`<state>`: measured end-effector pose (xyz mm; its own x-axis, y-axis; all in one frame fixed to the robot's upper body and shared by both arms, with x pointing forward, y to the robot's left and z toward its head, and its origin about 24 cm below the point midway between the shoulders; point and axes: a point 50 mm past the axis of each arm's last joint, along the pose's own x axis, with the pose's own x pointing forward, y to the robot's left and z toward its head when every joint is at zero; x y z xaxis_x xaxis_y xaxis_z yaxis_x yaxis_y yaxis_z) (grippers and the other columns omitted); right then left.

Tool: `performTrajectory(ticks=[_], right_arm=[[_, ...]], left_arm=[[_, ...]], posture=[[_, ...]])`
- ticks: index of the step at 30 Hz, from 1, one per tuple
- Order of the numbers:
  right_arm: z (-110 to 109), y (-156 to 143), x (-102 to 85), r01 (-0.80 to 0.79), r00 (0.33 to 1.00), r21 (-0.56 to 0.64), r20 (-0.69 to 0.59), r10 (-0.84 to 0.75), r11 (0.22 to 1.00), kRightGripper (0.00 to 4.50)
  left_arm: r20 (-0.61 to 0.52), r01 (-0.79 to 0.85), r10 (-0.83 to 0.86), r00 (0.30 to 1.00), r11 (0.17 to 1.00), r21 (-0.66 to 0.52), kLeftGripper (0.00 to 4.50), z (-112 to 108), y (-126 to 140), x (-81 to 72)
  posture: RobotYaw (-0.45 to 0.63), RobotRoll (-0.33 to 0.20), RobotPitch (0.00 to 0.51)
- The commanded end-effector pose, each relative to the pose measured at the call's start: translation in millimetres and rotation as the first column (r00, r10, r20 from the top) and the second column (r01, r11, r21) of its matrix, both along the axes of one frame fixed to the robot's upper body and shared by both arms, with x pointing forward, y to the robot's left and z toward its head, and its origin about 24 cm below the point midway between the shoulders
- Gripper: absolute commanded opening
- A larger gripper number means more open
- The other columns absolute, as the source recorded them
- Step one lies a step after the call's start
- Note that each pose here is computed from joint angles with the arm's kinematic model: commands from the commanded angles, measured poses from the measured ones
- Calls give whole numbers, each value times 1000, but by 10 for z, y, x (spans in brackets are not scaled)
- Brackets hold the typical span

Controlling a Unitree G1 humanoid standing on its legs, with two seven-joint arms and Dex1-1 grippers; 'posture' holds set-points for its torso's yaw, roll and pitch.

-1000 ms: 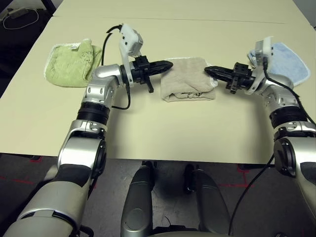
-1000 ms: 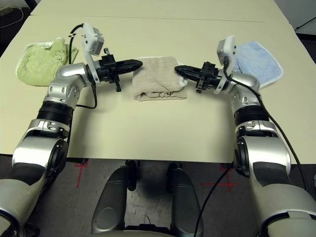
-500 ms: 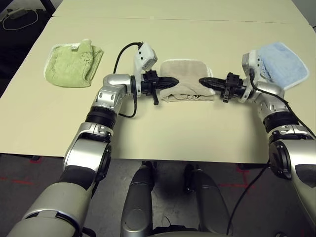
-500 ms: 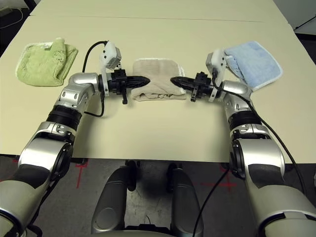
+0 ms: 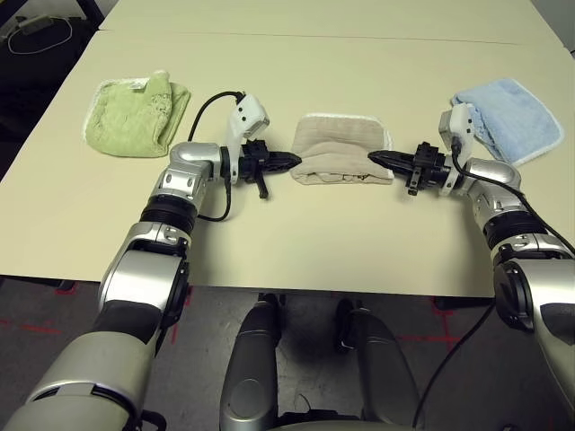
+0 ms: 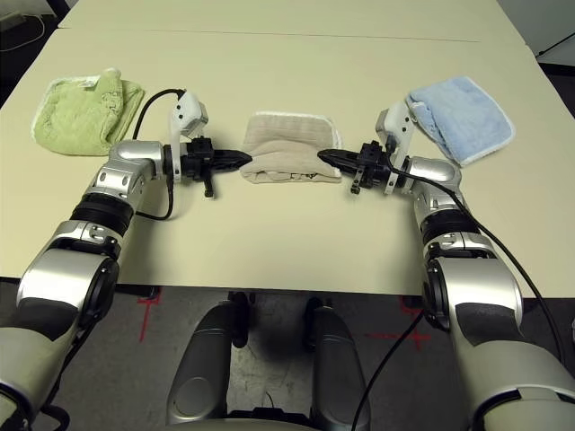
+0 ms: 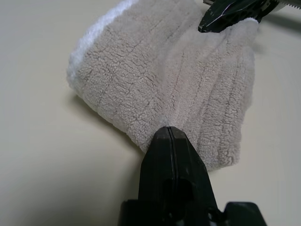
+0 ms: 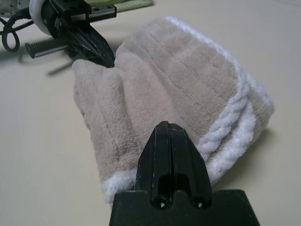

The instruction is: Fold the towel and set it aside.

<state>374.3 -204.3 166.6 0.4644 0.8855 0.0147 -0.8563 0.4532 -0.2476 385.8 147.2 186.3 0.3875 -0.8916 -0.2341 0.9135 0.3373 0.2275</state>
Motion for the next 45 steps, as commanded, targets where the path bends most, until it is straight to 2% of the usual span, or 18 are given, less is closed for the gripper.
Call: performTrajectory(ticks=[1, 4, 8, 19, 27, 35, 40, 45], right_arm=[[191, -53, 22, 6, 999, 69, 41, -9, 998, 0], [331, -33, 65, 34, 996, 111, 75, -43, 993, 0], [358, 32, 134, 121, 988, 125, 78, -131, 985, 0], [157, 221, 213, 224, 974, 104, 7, -226, 969, 0], [-112, 344, 223, 282, 958, 14, -55, -280, 959, 0], [-348, 313, 202, 350, 928, -49, -114, -353, 935, 0], [-306, 314, 216, 358, 927, -21, -111, -358, 933, 0], [-104, 279, 235, 335, 941, 71, -63, -331, 940, 0]], left_arm=[[36, 23, -21, 999, 998, -58, 40, 240, -36, 14], [68, 32, -24, 997, 992, -119, 40, 415, -122, 29], [73, 12, 2, 997, 982, -191, 40, 502, -286, 66], [8, -34, 36, 999, 983, -178, 40, 239, -613, 118], [-35, -149, 146, 989, 985, -91, 40, -28, -496, 170], [-48, -216, 213, 976, 974, -68, 40, -121, -345, 189], [-53, -208, 205, 977, 975, -72, 40, -113, -302, 180], [-29, -202, 200, 979, 975, -95, 40, -19, -258, 184]], posture=[[80, 0, 275], [81, 0, 275], [80, 0, 276], [77, 0, 281], [65, 0, 281], [75, 0, 280], [75, 0, 271], [74, 0, 257]])
